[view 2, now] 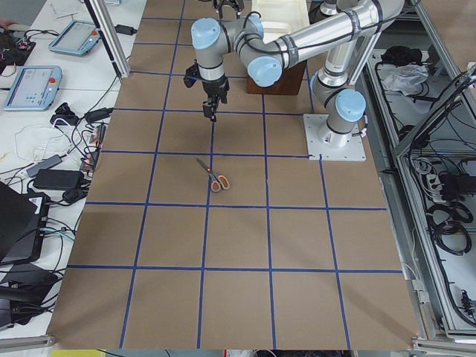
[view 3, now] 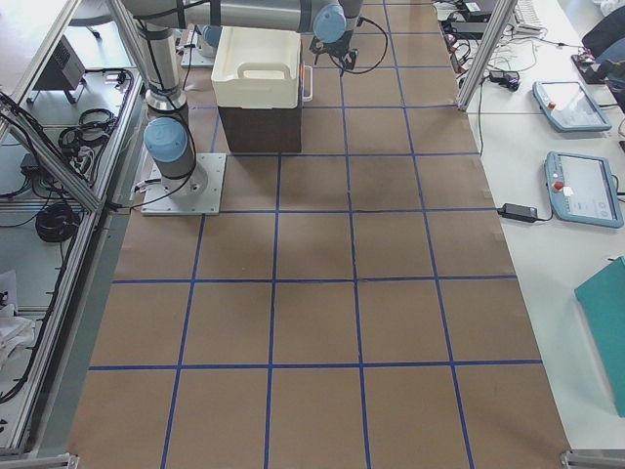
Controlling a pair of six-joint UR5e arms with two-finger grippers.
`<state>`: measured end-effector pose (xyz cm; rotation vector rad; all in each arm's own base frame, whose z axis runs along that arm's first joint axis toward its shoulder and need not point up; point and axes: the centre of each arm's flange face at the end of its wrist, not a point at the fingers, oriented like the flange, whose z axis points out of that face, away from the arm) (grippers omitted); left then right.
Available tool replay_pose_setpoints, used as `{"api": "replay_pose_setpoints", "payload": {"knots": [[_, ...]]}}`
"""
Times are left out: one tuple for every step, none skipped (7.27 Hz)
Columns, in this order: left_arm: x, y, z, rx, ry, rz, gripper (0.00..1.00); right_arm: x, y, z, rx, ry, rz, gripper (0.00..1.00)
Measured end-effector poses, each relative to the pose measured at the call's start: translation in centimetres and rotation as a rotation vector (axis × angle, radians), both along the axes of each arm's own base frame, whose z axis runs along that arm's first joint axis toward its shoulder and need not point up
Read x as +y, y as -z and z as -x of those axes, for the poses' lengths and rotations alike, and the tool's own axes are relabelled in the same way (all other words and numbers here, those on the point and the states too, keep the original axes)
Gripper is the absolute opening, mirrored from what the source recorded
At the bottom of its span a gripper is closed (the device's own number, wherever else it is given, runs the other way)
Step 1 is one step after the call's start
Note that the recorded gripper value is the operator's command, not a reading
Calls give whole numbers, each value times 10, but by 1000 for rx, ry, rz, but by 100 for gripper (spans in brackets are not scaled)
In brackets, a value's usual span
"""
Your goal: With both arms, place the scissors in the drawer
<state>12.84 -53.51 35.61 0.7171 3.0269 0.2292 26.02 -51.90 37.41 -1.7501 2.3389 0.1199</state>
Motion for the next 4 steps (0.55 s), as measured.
{"api": "replay_pose_setpoints", "payload": {"knots": [[-9, 26, -14, 2, 20, -10, 98, -6, 15, -2, -14, -107, -7, 97], [-18, 49, -32, 2, 47, -2, 98, -11, 28, -4, -24, -189, -18, 98], [-22, 73, -55, 22, 69, -1, 95, -10, 37, -12, -26, -248, -32, 99], [-26, 96, -70, 50, 84, -3, 90, -6, 44, -26, -16, -294, -43, 99]]}}
